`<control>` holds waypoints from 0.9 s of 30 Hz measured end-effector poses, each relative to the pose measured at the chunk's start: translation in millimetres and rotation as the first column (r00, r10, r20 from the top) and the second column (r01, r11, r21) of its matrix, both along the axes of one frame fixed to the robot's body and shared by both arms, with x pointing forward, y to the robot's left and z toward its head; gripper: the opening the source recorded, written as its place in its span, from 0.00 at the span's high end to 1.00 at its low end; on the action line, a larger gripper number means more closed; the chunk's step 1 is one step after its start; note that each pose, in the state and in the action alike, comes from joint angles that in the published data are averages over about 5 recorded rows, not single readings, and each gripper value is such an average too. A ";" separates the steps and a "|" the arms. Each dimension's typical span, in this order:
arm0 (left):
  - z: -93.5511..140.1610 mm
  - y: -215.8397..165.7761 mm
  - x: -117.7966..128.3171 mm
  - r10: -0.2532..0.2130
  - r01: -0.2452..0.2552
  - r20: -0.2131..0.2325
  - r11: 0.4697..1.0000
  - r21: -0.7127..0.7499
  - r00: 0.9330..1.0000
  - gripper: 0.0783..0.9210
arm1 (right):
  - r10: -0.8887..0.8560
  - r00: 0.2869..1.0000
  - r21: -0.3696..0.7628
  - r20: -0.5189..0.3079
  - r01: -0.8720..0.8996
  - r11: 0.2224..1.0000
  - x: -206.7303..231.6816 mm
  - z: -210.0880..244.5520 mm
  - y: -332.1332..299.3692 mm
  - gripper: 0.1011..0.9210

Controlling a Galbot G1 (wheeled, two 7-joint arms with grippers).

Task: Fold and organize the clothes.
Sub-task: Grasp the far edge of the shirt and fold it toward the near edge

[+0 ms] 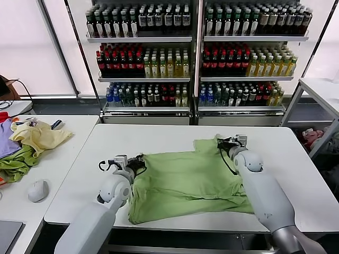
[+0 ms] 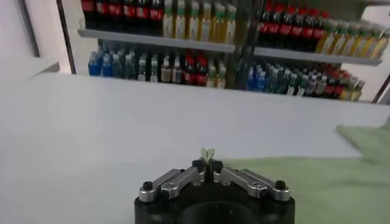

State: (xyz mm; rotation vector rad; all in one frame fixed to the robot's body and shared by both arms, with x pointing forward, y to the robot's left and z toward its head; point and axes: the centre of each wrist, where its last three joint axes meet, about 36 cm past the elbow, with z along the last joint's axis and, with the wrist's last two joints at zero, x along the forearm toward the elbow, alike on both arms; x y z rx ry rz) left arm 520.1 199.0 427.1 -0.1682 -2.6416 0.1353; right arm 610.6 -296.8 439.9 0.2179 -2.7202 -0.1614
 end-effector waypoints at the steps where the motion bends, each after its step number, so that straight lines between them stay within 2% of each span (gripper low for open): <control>1: 3.1 1.5 -2.3 0.000 0.000 0.009 1.000 -0.005 1.000 0.96 | 0.002 1.000 0.004 0.011 -0.002 1.000 -5.7 3.4 -2.0 0.99; 11: 27.2 14.0 -30.9 -0.016 0.019 0.068 0.999 -0.047 0.998 0.96 | 0.015 0.995 0.014 0.094 -0.016 1.000 -71.0 23.8 -20.3 0.99; 19: 36.8 23.8 -58.1 -0.026 0.032 0.077 0.997 -0.070 0.997 0.96 | 0.017 0.993 0.005 0.116 -0.018 1.000 -126.6 30.9 -33.7 0.99; 27: 36.8 17.7 -94.3 -0.066 0.073 0.076 0.993 -0.088 0.995 0.96 | -0.001 0.994 -0.018 0.108 0.003 1.000 -163.8 33.6 -48.5 0.99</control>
